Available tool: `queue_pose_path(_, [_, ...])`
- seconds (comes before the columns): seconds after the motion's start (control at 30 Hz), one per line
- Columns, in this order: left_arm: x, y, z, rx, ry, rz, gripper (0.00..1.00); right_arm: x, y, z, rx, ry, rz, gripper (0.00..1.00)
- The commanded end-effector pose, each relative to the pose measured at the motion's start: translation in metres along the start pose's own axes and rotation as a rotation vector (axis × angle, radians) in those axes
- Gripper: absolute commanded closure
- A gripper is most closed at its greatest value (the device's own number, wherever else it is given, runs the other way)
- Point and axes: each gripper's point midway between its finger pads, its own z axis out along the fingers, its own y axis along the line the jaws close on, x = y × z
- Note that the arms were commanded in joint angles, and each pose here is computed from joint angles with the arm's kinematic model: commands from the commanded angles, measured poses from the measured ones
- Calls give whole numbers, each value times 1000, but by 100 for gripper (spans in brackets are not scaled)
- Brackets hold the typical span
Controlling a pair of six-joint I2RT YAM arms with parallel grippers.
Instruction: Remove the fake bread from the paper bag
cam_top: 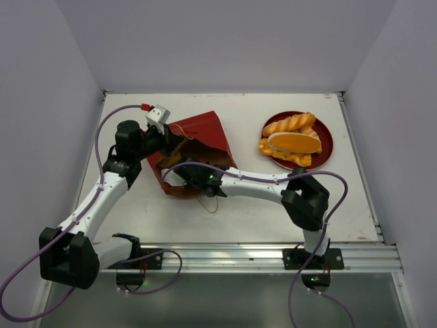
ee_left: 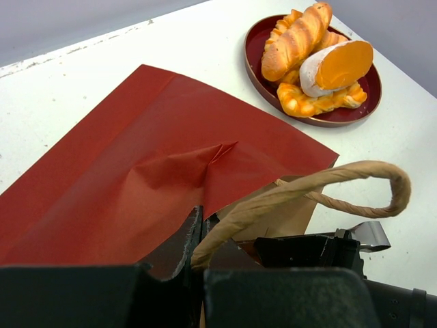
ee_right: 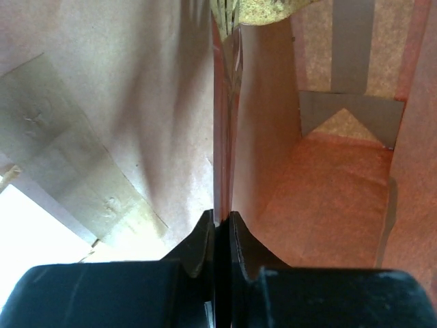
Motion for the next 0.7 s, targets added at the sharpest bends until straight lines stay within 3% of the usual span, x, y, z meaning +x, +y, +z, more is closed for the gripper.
queue_pose_path(0.0, [-8, -4, -3, 8, -30, 44, 100, -11, -30, -19, 59, -56, 46, 100])
queue_pose_path(0.67, [-5, 2, -2, -18, -21, 48, 100, 21, -28, -58, 8, -101, 96, 100])
